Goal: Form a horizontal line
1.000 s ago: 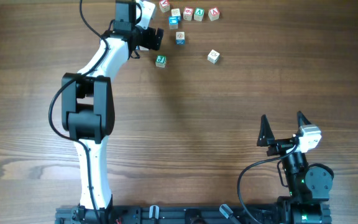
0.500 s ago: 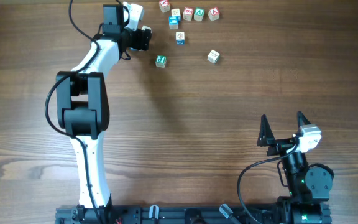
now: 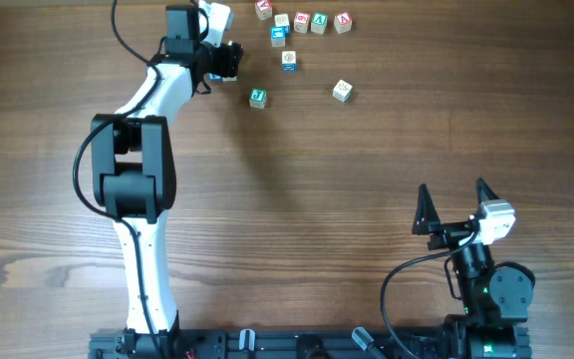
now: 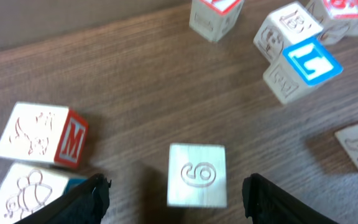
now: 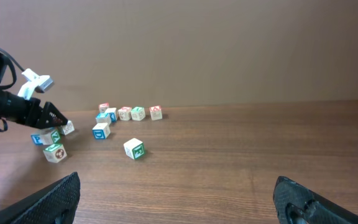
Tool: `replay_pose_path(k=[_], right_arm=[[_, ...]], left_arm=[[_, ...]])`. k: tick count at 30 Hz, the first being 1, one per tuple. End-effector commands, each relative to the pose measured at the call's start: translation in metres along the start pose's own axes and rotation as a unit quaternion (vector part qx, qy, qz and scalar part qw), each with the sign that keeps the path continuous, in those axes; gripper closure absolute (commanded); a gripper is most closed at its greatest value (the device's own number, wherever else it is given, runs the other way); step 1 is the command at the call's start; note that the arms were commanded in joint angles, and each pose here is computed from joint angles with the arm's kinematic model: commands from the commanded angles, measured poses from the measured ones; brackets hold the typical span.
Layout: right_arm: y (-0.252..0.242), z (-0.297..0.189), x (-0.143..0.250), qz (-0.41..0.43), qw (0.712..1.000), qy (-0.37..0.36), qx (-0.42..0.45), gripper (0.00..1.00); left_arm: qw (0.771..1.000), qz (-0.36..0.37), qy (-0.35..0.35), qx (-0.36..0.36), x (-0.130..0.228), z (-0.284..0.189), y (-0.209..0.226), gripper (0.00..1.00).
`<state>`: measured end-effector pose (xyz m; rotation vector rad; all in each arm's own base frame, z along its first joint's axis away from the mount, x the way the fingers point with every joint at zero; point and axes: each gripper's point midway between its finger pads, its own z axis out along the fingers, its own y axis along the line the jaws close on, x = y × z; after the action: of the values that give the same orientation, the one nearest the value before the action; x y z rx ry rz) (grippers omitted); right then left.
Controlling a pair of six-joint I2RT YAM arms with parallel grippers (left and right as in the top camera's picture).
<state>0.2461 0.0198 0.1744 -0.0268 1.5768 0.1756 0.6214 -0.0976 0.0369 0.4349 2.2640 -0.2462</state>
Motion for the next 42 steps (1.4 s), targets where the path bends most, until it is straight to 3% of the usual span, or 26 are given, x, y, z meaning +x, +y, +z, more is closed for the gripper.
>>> replay_pose_path(k=[1,10,18,26,28,35,38,42], right_arm=[[-0.003,0.0,-0.002,0.008,1.0,-0.005,0.008,0.0],[-0.003,0.0,-0.002,0.008,1.0,-0.005,0.008,0.0],[-0.003,0.0,-0.002,0.008,1.0,-0.005,0.008,0.0],[-0.003,0.0,-0.002,0.008,1.0,-0.005,0.008,0.0],[-0.003,0.0,-0.002,0.008,1.0,-0.005,0.008,0.0],[-0.003,0.0,-0.002,0.008,1.0,-0.005,0.008,0.01],[-0.003,0.0,-0.002,0.008,1.0,-0.005,0.008,0.0],[-0.003,0.0,-0.002,0.008,1.0,-0.005,0.008,0.0]], left_arm=[[1.0,0.013,-0.009,0.018,-0.005,0.007,-0.018,0.27],[1.0,0.015,-0.008,0.02,0.003,0.018,-0.021,0.37],[1.0,0.012,0.006,0.019,0.023,0.034,-0.019,0.37],[1.0,-0.011,-0.005,0.003,0.015,0.031,-0.014,0.72],[1.0,-0.018,-0.014,0.003,0.005,0.025,-0.014,0.76],[0.998,-0.011,-0.064,-0.006,-0.065,-0.038,-0.017,0.83],[0.998,-0.012,-0.061,-0.029,-0.098,-0.11,-0.021,0.96],[0.999,-0.018,-0.033,-0.025,-0.107,-0.188,-0.038,0.96]])
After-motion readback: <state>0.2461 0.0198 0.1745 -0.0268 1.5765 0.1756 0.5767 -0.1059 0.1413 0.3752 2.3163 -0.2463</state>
